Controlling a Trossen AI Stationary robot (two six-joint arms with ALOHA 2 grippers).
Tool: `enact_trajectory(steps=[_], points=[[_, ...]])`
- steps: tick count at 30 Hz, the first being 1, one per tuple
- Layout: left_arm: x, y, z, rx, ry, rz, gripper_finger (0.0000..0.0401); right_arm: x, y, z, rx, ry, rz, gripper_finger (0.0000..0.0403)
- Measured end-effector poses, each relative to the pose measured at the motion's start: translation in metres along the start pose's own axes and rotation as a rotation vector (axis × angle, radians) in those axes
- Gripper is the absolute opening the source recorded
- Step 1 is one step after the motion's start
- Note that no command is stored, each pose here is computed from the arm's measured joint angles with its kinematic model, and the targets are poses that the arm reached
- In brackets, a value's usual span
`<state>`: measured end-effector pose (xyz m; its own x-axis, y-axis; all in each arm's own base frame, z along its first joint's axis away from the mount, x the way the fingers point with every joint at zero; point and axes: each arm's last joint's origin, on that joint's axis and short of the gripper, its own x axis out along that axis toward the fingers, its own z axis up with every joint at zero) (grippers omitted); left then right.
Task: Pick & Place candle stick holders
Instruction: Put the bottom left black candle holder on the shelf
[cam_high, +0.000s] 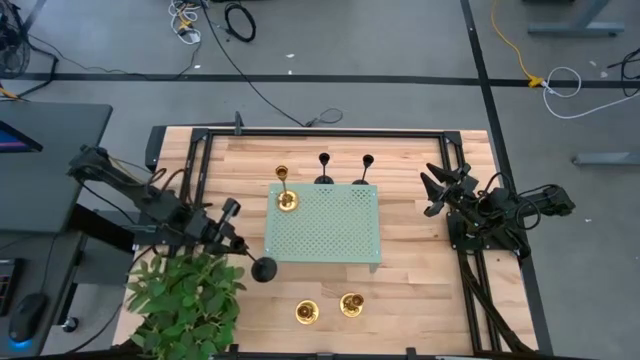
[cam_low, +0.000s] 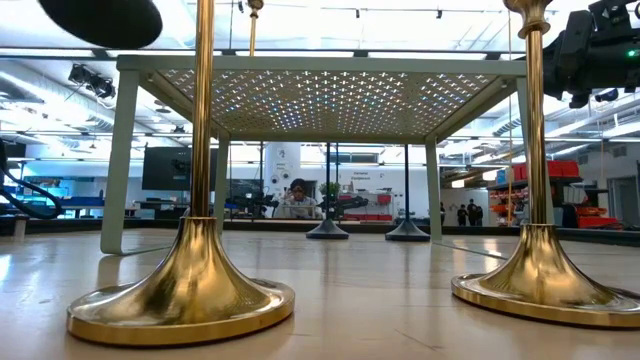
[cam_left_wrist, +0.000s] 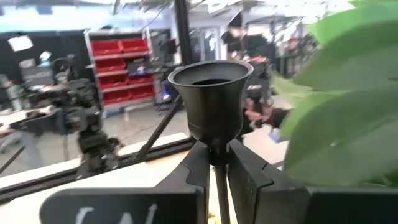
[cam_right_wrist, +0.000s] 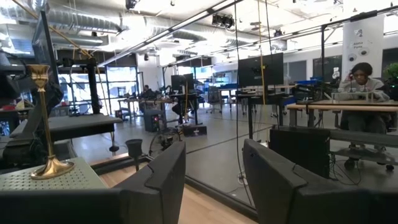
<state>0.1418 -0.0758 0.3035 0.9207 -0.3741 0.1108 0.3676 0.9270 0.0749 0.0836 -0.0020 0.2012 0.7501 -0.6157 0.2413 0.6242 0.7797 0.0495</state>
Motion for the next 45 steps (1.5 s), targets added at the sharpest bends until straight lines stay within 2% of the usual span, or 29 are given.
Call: enact_trajectory(steps=[5, 9, 20, 25, 31, 36, 45], points=[[-0.001, 0.003, 0.024, 0.000, 0.012, 0.031, 0.0036, 0.000, 0.000, 0.000, 0.000, 0.000, 0.000, 0.0162], [-0.002, 0.010, 0.034, 0.007, 0.039, 0.129, 0.0034, 0.000, 0.000, 0.000, 0.000, 0.000, 0.000, 0.0162], [0.022, 0.034, 0.040, 0.008, 0.108, 0.273, 0.0035, 0.000, 0.000, 0.000, 0.001, -0.004, 0.014, 0.0162], [0.036, 0.045, 0.048, 0.007, 0.115, 0.252, 0.0036, 0.000, 0.002, 0.001, 0.029, -0.023, 0.076, 0.0162], [0.052, 0.062, 0.054, 0.008, 0.133, 0.287, 0.0036, 0.000, 0.003, 0.002, 0.066, -0.036, 0.125, 0.0162], [0.065, 0.076, 0.053, -0.001, 0.159, 0.329, 0.0037, 0.000, 0.005, 0.002, 0.118, -0.043, 0.182, 0.0162], [0.083, 0.092, 0.048, -0.006, 0.164, 0.305, 0.0037, 0.006, 0.013, 0.018, 0.154, 0.020, 0.292, 0.0162]])
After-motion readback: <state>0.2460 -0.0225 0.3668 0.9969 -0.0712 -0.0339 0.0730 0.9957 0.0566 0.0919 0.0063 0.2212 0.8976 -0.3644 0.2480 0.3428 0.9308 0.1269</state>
